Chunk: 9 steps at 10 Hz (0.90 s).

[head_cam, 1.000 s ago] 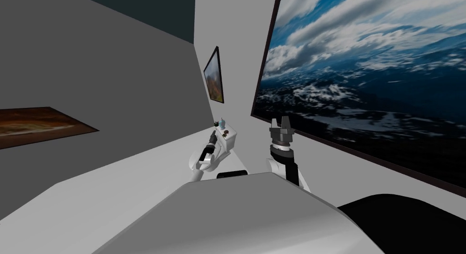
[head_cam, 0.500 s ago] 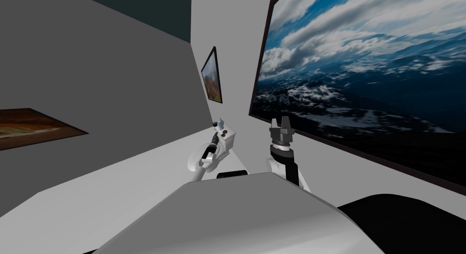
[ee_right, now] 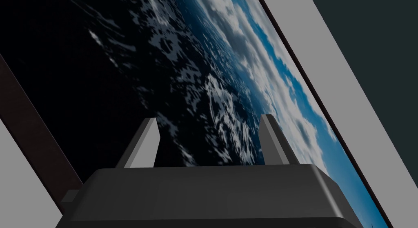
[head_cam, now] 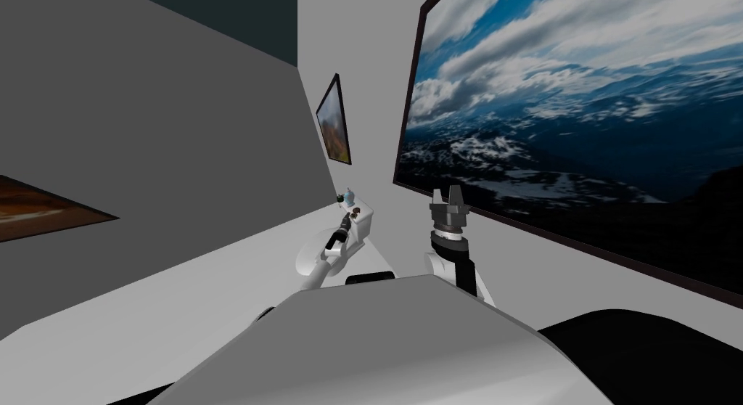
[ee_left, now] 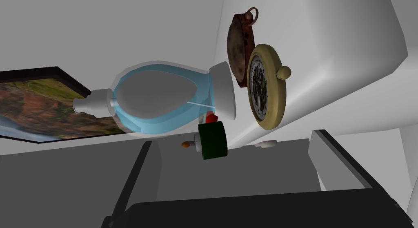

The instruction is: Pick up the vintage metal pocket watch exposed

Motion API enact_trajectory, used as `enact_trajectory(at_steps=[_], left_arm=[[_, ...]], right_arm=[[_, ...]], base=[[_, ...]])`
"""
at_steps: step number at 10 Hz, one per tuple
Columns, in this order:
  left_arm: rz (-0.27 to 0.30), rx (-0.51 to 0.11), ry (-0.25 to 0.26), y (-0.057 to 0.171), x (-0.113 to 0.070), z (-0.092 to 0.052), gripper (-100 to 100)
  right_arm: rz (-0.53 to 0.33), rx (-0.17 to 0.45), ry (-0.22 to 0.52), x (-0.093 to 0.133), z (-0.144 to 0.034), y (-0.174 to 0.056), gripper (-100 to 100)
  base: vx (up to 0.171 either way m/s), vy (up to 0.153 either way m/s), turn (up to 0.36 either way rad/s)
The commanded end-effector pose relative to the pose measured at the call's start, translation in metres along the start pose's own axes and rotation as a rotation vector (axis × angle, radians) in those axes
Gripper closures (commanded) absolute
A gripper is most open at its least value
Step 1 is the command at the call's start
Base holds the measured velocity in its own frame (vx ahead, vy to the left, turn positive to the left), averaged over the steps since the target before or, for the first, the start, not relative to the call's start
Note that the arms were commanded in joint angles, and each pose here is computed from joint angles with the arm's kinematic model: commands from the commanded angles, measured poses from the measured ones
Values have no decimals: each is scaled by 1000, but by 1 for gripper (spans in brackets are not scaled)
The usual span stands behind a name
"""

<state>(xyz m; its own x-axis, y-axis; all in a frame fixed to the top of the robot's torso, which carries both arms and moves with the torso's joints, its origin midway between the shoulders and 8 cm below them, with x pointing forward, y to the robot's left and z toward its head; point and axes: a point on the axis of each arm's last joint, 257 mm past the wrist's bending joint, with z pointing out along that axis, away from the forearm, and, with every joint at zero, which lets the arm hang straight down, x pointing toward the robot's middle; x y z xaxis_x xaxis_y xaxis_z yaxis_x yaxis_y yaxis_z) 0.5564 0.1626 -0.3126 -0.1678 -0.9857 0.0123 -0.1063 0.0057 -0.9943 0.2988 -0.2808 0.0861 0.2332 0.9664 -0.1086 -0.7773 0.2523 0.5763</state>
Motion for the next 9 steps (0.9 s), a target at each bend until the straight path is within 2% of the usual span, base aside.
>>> enact_trajectory(at_steps=[1,4,5,6,7,8,9], left_arm=[[5,-33,4,12,0,3,-100],[14,-70,7,24,-3,7,-100],[12,-64,6,23,-2,6,-100],[12,-65,7,23,-2,6,0],[12,-65,7,23,-2,6,-100],[12,-65,7,23,-2,6,100],[12,-65,7,23,-2,6,100]], right_arm=[[0,0,0,0,0,0,0],[0,0,0,0,0,0,0],[0,0,0,0,0,0,0],[0,0,0,0,0,0,0],[0,0,0,0,0,0,0],[0,0,0,0,0,0,0],[0,0,0,0,0,0,0]], base=[[-12,-5,-58],[-8,-1,-33],[0,0,0],[0,0,0],[0,0,0],[0,0,0],[0,0,0]])
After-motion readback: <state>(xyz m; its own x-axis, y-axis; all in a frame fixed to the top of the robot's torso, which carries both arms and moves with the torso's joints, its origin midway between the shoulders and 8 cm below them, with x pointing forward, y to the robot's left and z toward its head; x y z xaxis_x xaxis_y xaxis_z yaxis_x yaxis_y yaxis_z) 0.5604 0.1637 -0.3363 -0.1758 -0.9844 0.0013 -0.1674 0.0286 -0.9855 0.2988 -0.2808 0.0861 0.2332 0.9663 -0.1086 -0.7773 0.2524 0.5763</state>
